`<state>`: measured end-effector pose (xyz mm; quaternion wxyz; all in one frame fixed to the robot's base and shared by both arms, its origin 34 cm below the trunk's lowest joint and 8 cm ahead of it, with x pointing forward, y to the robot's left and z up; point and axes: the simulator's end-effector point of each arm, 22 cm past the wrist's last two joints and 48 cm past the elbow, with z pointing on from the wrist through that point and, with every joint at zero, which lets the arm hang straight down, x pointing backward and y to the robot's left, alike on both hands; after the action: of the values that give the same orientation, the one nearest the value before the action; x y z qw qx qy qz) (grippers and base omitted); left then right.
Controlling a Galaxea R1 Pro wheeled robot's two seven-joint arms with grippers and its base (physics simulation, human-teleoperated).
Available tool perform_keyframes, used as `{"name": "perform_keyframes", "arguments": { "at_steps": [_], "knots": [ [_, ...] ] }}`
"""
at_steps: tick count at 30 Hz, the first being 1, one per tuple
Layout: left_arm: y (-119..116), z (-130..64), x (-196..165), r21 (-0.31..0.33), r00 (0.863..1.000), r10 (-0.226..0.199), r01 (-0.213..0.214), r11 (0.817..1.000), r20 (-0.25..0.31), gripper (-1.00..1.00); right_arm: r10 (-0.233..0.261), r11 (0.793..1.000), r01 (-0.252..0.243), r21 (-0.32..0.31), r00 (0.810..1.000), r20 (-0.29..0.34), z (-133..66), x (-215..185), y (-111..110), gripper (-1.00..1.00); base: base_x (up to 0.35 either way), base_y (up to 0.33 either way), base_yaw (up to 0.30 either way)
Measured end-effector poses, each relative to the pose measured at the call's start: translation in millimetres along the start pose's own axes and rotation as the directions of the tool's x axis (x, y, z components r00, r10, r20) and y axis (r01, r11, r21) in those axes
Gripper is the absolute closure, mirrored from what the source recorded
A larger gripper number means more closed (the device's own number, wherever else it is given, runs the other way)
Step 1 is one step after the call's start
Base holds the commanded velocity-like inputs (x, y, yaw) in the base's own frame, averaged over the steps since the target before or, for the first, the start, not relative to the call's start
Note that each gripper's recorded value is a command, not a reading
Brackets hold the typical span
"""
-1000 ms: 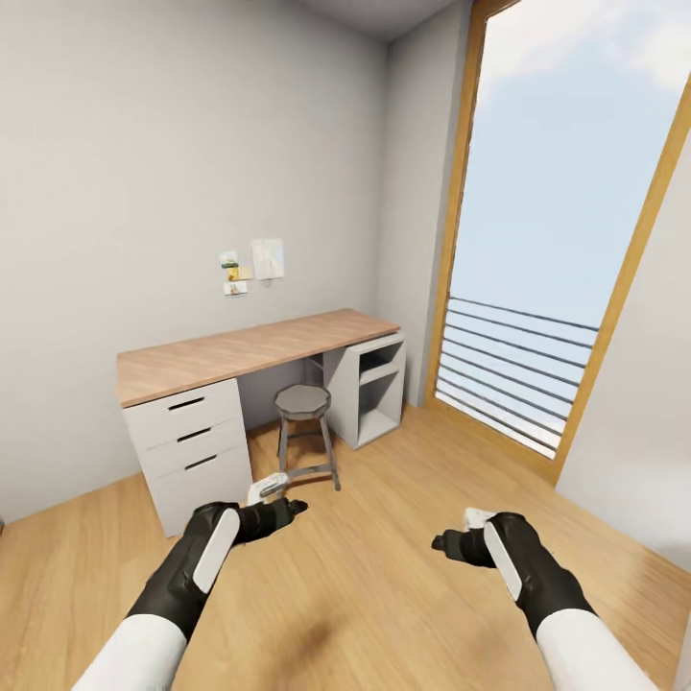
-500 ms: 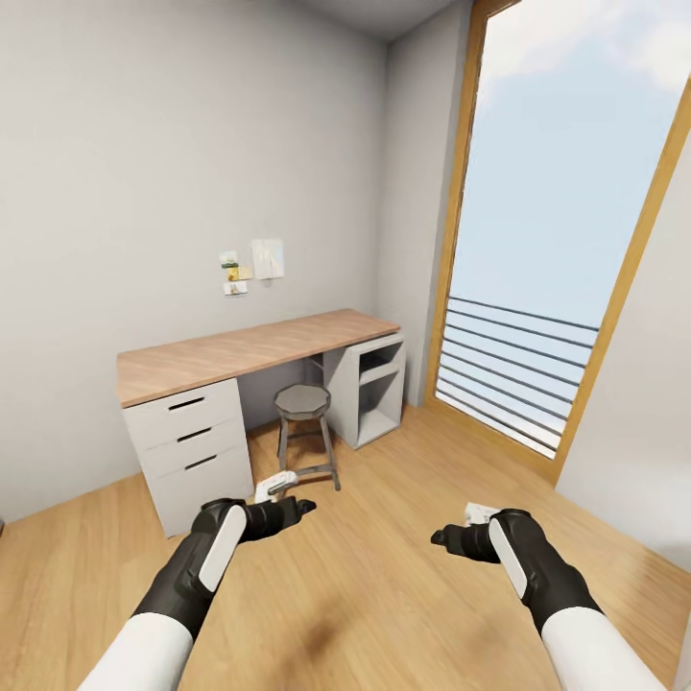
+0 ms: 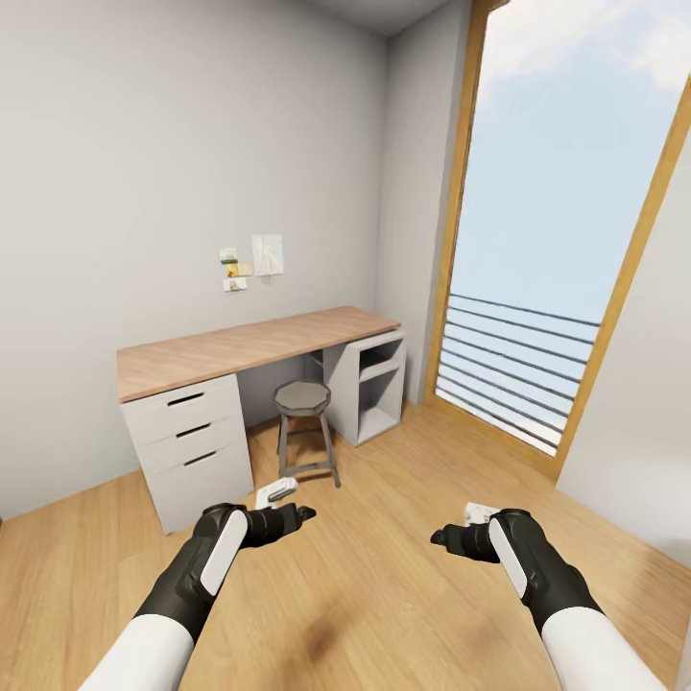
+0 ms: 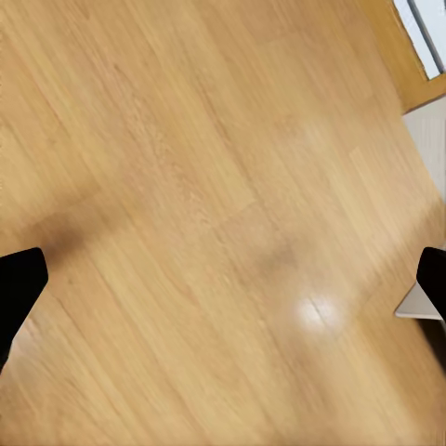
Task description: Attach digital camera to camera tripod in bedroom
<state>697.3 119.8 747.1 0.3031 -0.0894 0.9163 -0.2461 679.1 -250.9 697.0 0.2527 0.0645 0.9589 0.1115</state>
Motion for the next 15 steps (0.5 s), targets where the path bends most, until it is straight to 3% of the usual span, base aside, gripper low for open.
{"name": "perform_keyframes", "arguments": {
  "at_steps": [15],
  "knots": [
    [16, 16.8, 15, -0.004, 1.0, 0.004, -0.004, 1.0, 0.002, -1.0, 0.005, 1.0, -0.005, -0.002, 1.0, 0.0, 21.5, 14, -7, -1.0, 0.0, 0.0, 0.0]
  ]
}}
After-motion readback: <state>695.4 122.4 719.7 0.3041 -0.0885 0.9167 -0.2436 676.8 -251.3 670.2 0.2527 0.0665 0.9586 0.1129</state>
